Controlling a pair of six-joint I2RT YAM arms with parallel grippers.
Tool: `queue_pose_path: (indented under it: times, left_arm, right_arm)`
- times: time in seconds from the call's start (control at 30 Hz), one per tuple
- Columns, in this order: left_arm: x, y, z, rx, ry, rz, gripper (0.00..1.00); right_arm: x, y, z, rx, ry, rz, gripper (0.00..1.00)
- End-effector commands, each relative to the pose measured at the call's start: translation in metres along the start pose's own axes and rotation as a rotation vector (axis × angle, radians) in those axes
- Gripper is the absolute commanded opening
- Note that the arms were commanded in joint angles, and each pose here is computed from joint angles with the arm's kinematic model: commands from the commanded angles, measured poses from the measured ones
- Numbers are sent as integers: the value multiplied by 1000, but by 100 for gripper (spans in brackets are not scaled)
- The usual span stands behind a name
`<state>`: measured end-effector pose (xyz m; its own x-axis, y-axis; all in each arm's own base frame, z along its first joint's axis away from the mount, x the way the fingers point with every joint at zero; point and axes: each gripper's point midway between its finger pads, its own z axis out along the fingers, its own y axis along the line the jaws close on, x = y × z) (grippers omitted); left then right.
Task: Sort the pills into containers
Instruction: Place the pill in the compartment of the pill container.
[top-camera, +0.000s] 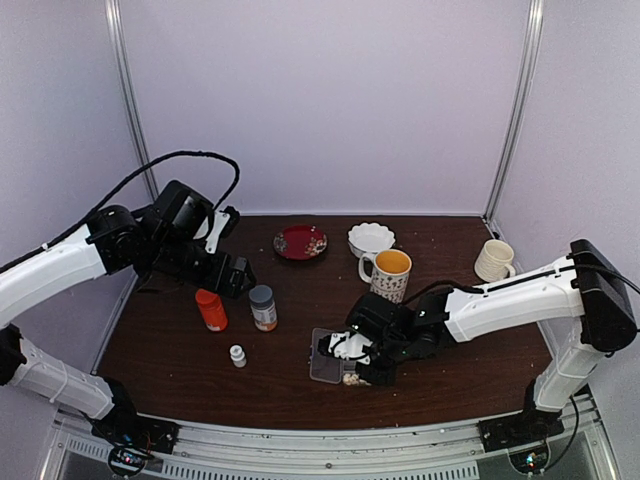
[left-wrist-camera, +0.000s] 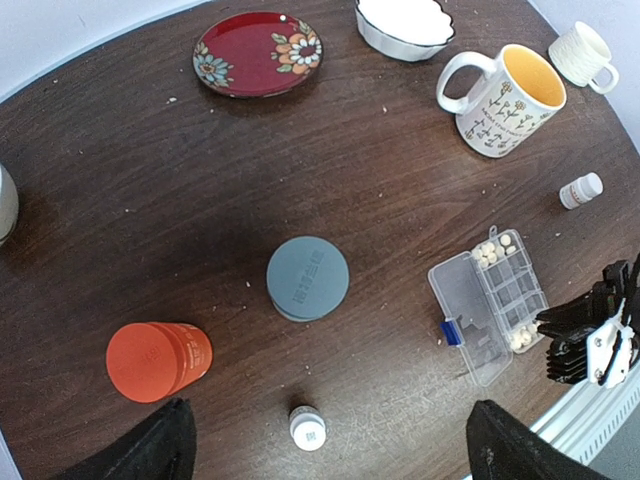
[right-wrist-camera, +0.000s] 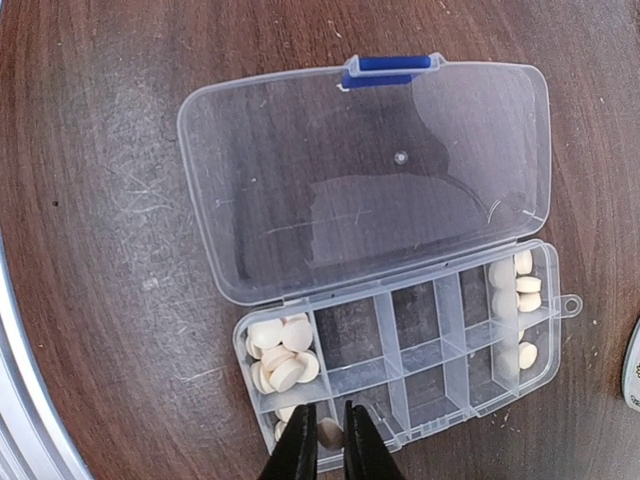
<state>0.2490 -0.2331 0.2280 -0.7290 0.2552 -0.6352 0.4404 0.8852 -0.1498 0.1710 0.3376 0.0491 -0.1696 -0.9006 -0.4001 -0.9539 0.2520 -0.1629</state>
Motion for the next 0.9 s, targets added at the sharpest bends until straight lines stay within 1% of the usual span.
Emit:
queue_pose_path:
  times: [0.0,0.33,0.4,0.47,0.5,0.67,0.8,0.87]
  left_arm:
    - [-3,-1,-2,18,-19,-11,97]
    - [2,-2,-2,30,-6,-11,98]
    - [3,-2,-3,32,-2,-10,97]
    - [5,-1,-3,29,0,-9,98]
    - [6,-1,-3,29,0,-11,98]
    - [12,-1,-1,36,16,-15,98]
    - [20,-1,2,41,41,-28,98]
    - [30,0,5,41,68,-38,94]
  right_arm:
    - [3,-1,3,-2,3,19,11]
    - [7,3,1,-16,7,29,14]
    - [8,2,0,-13,9,32,17]
    - [8,1,-1,-8,8,31,25]
    - [8,1,-1,-5,8,32,27]
    - [6,-1,-5,2,-4,33,29]
    - [-4,-5,-16,21,-59,54,29]
    - [-12,-8,-27,32,-114,71,29]
